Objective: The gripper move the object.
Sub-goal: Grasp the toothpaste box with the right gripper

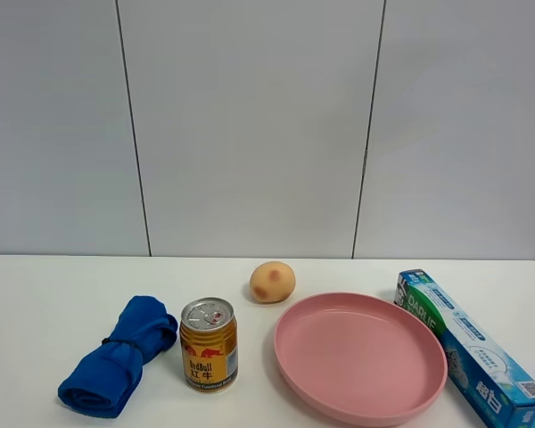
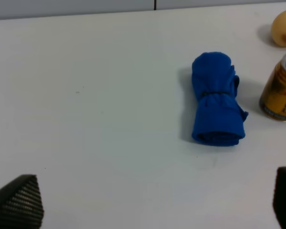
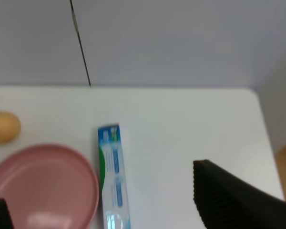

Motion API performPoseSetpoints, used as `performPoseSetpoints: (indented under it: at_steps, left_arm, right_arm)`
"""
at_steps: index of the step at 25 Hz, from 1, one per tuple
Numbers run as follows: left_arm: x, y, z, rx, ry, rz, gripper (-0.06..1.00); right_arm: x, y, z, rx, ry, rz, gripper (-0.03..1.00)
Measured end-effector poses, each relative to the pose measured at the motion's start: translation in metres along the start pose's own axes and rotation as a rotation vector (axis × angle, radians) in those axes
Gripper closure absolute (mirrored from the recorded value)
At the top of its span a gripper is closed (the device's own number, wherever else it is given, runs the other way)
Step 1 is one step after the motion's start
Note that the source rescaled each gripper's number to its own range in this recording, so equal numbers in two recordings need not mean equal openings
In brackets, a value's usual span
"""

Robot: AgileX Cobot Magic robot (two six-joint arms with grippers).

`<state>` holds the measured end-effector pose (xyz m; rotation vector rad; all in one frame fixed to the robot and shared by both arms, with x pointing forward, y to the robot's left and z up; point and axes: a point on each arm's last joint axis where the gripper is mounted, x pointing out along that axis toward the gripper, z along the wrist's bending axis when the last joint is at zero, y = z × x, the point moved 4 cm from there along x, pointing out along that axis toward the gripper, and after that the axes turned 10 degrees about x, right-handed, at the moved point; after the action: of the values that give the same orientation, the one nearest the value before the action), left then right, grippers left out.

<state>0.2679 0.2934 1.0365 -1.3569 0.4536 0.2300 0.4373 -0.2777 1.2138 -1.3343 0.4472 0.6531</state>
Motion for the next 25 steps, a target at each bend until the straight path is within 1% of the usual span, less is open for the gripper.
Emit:
performPoseSetpoints:
  at_steps: [2, 4, 6, 7, 9, 14, 17, 21, 25]
  left_arm:
    - [0.0, 0.0, 0.0, 0.0, 0.0, 0.0, -0.06]
    - [0.0, 0.0, 0.0, 0.0, 0.0, 0.0, -0.06]
    - [0.0, 0.0, 0.0, 0.0, 0.0, 0.0, -0.06]
    - [0.0, 0.0, 0.0, 0.0, 0.0, 0.0, -0.06]
    - [0.0, 0.0, 0.0, 0.0, 0.0, 0.0, -0.06]
    - [0.0, 0.0, 0.0, 0.0, 0.0, 0.0, -0.06]
    - [0.0, 0.0, 0.0, 0.0, 0.0, 0.0, -0.06]
    - [0.0, 0.0, 0.0, 0.0, 0.0, 0.0, -0.06]
    - [0.0, 0.0, 0.0, 0.001, 0.0, 0.0, -0.06]
  right_arm:
    - [0.026, -0.003, -0.004, 0.028, 0.012, 0.071, 0.27]
    - [0.055, -0.004, -0.01, 0.049, 0.06, 0.152, 0.17]
    - [0.083, -0.002, -0.017, 0.045, 0.131, 0.224, 0.05]
    - [0.097, -0.001, -0.021, 0.037, 0.166, 0.262, 0.02]
    - [0.121, 0.003, -0.022, 0.036, 0.205, 0.322, -0.02]
    - [0.176, 0.018, -0.017, 0.125, 0.239, 0.461, -0.03]
    - [0.199, 0.028, -0.017, 0.14, 0.249, 0.529, -0.03]
    - [0.218, 0.037, -0.021, 0.14, 0.269, 0.586, -0.03]
    - [0.231, 0.048, -0.026, 0.116, 0.282, 0.621, -0.03]
